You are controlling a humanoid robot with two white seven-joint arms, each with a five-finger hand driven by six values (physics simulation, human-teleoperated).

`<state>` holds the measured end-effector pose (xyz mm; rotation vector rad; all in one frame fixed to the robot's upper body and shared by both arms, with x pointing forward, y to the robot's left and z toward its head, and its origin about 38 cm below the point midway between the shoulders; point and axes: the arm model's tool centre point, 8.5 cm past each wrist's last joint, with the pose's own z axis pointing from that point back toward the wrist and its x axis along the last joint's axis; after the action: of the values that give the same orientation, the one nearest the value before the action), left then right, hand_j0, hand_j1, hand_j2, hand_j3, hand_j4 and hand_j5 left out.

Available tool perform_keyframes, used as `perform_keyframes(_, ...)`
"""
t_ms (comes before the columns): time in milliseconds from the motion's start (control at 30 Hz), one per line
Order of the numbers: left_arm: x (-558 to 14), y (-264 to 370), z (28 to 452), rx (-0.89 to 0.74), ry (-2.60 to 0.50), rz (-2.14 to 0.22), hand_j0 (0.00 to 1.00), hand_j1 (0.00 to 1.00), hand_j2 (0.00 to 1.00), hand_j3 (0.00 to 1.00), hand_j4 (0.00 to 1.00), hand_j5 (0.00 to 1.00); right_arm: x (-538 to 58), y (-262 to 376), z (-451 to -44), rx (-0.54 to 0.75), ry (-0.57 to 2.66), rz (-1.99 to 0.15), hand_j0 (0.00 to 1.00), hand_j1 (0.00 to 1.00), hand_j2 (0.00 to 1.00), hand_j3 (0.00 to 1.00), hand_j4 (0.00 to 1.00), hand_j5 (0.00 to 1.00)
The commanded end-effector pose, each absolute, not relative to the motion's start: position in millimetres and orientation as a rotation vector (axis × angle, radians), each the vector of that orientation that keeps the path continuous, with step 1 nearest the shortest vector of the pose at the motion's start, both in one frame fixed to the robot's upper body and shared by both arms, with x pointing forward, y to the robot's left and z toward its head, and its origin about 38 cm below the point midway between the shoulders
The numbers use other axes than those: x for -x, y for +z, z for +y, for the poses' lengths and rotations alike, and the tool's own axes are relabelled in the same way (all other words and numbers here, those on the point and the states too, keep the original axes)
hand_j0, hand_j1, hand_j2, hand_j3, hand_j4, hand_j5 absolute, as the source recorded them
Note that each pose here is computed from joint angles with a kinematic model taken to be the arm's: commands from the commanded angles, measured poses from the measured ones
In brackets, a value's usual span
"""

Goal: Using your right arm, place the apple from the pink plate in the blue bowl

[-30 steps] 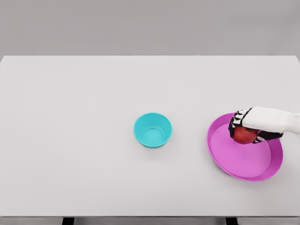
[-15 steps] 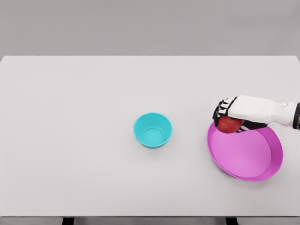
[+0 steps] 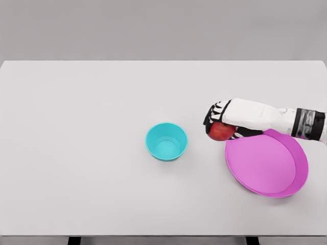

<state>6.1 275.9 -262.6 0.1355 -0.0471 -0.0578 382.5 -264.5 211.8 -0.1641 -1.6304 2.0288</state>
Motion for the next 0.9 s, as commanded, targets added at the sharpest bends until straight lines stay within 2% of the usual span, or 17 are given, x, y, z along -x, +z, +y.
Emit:
perform_keyframes(0, -7, -263, 276, -0.135, -0.059, -0.048, 1.0, 1.0, 1.0, 1.0, 1.0, 1.0, -383, 211, -256, 0.147, 2.014, -1.659, 0.43, 0.43, 0.43, 0.43, 0.43, 0.43)
perform_keyframes(133, -6, -263, 276, -0.135, -0.058, -0.048, 1.0, 1.0, 1.0, 1.0, 1.0, 1.0, -387, 213, -231, 0.112, 2.049, -1.699, 0.43, 0.43, 0.43, 0.43, 0.43, 0.43)
perform_keyframes(333, -6, -263, 276, -0.135, -0.058, -0.046, 1.0, 1.0, 1.0, 1.0, 1.0, 1.0, -388, 214, -221, 0.098, 2.05, -1.723, 0.43, 0.43, 0.43, 0.43, 0.43, 0.43)
perform_keyframes(867, -6, -263, 276, -0.135, -0.058, -0.048, 1.0, 1.0, 1.0, 1.0, 1.0, 1.0, -388, 211, -164, 0.015, 2.204, -1.736, 0.43, 0.43, 0.43, 0.43, 0.43, 0.43)
